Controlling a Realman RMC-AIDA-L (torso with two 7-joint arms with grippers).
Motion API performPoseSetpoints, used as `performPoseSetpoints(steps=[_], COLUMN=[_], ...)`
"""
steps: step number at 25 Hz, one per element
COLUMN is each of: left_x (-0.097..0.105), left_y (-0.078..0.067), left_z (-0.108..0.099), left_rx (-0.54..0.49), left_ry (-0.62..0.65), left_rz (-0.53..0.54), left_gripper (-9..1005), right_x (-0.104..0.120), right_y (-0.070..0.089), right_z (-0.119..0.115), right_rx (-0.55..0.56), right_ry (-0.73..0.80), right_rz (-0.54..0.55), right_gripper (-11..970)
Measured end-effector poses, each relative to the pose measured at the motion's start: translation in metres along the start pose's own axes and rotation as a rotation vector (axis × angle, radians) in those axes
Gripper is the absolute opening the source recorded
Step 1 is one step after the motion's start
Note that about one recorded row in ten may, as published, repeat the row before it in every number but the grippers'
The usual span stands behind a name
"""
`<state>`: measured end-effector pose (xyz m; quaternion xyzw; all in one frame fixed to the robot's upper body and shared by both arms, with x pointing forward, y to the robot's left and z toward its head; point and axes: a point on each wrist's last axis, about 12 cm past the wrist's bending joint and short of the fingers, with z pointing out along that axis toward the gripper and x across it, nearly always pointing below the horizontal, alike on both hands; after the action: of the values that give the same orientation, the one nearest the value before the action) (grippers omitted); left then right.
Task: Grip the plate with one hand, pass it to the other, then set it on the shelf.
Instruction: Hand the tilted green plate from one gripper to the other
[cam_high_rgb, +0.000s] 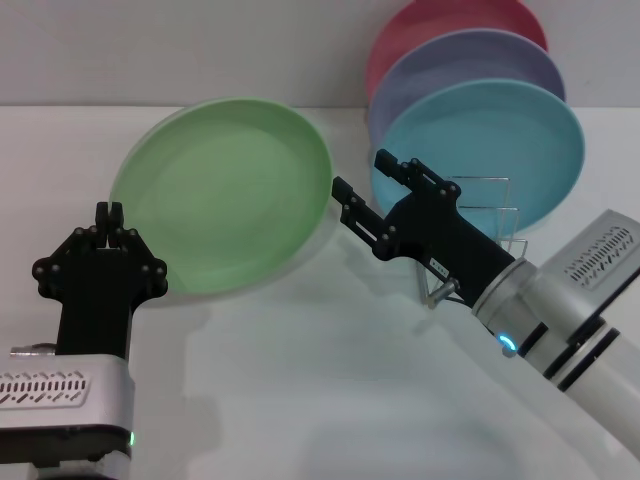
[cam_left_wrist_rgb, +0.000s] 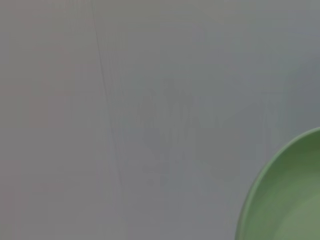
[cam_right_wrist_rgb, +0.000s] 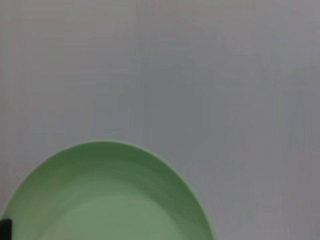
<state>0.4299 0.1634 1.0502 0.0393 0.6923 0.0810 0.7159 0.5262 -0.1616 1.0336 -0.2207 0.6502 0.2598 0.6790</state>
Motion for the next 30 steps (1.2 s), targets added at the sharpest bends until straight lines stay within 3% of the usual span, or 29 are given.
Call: performPoseSetpoints(steps=[14, 30], left_x=[-0.008, -0.010], left_y=[-0.009, -0.011], left_z=[-0.003, -0.005], left_rx=[0.014, 0.022], left_ry=[0.011, 0.010], left_rz=[-0.005, -0.011], left_gripper=[29, 30], right_x=[-0.001, 0.000], right_y=[-0.003, -0.002], right_z=[0.014, 0.015], right_rx=[-0.001, -0.005], right_ry=[0.038, 0.052], right_rz=[-0.011, -0.012], right_gripper=[620, 389])
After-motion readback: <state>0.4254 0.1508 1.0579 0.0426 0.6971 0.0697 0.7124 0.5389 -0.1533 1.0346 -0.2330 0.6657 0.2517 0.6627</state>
